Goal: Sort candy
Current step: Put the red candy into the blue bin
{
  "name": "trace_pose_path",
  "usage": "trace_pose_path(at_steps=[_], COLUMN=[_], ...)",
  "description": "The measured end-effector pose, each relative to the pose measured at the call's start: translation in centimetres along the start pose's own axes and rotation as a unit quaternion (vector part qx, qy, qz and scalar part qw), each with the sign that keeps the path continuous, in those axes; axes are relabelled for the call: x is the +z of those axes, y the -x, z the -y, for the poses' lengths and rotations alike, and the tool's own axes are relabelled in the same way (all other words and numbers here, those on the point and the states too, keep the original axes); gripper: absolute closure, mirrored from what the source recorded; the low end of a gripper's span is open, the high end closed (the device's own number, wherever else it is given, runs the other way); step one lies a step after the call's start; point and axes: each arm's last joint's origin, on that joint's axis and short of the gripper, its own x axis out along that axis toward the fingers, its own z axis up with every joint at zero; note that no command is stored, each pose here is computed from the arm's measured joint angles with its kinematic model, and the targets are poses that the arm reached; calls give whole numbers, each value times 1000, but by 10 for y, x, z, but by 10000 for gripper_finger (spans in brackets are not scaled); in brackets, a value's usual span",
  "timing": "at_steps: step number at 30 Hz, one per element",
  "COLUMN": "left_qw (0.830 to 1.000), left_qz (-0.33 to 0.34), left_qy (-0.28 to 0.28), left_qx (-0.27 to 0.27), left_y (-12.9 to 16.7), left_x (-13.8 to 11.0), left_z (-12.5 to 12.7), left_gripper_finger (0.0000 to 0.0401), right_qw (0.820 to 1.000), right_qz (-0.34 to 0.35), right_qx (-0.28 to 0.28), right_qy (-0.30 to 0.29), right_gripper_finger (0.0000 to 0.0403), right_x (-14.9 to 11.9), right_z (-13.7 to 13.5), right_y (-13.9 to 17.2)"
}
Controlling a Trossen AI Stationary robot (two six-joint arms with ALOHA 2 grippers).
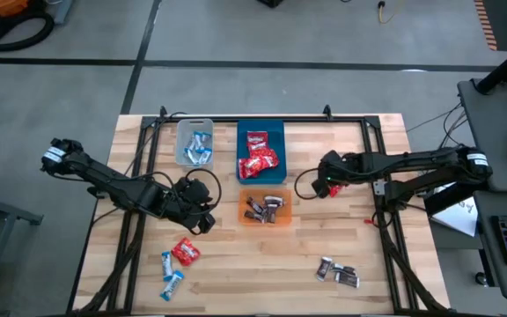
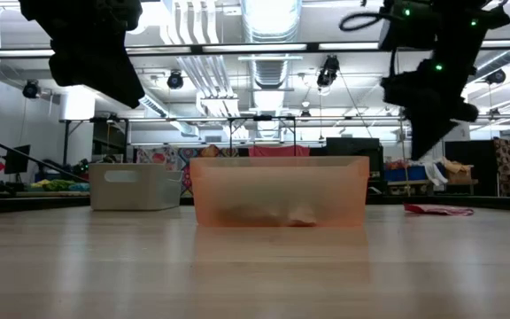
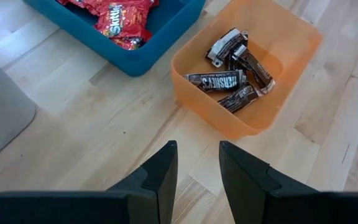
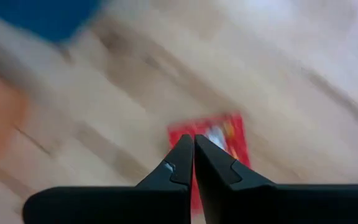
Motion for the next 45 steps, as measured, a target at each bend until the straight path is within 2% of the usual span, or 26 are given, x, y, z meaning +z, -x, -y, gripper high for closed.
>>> trace_pose_path(at_steps=[2,5,10,12,16,23,27,29,33,38,45], left_qw=[1000,1000,1000,1000,997,986,981,981,981,982,984], left_qz=[0,0,8,11,21,70,93,97,98,97,97], left_qy=[-3,-7,-16,-25,-79,-154,-168,-168,-168,-160,-152], left_qx=[0,0,5,7,0,-10,-6,-6,-5,-6,-6], left_y=[0,0,0,0,-1,12,20,21,21,21,21], left_x=[0,0,1,1,5,28,38,40,40,40,40], left_z=[0,0,0,0,1,11,15,16,16,16,16], left_gripper_finger=[299,299,299,299,299,299,299,299,299,299,299], right_qw=[999,998,997,996,995,996,995,995,991,983,973], right_qz=[-28,-23,-49,-58,-84,-86,-93,-100,-123,-164,-210], right_qx=[-16,-35,7,23,43,26,17,7,-33,-56,-43], right_qy=[14,55,64,60,39,-4,-5,12,31,56,81], right_gripper_finger=[394,394,368,346,290,184,137,121,107,106,106], right_x=[-5,-5,-3,-3,-1,7,11,12,10,8,6], right_z=[5,6,4,4,7,15,11,7,6,5,3], right_y=[0,0,1,2,0,-6,-20,-30,-48,-68,-89])
